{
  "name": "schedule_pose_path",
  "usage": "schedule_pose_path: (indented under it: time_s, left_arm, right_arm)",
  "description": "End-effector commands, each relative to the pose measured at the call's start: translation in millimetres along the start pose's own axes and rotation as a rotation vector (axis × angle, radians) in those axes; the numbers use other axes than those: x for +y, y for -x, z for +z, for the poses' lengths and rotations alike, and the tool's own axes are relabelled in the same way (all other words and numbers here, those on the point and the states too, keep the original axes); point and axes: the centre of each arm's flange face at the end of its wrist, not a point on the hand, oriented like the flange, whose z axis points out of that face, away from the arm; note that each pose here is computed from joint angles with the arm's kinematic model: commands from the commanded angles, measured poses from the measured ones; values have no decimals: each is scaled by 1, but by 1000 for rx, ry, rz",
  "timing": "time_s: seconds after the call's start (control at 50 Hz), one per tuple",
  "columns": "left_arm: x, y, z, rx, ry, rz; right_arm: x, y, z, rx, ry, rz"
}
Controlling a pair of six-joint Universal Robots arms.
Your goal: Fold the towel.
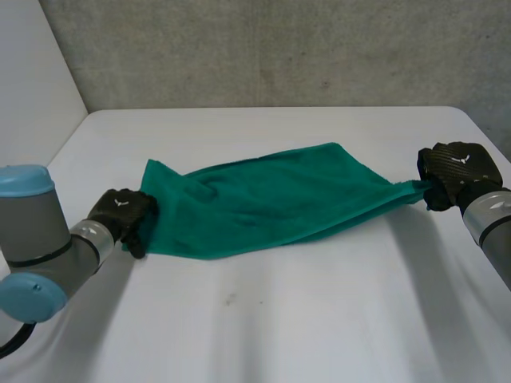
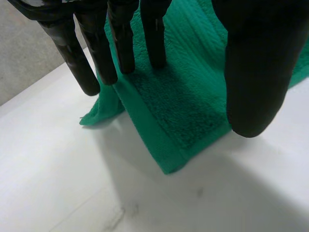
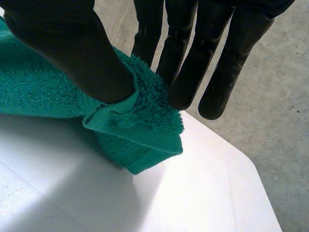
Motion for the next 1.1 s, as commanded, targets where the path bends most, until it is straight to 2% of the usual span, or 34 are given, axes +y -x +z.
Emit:
schedule_pose_path:
  time_s: [0.02, 0.3, 0.54, 1.1]
  left_arm:
    - [-2, 3, 12, -8, -14, 0]
    - [1, 3, 18, -5, -7, 0]
    - [-3, 1, 2, 36, 68, -14]
    - [0, 5, 25, 26, 60, -12]
  right_arm:
    - [3, 1, 1, -3, 9, 0]
    - [3, 1, 1, -3, 10, -1]
    - [7, 3, 2, -10, 22, -21]
    - [12, 6, 3, -19, 38, -23]
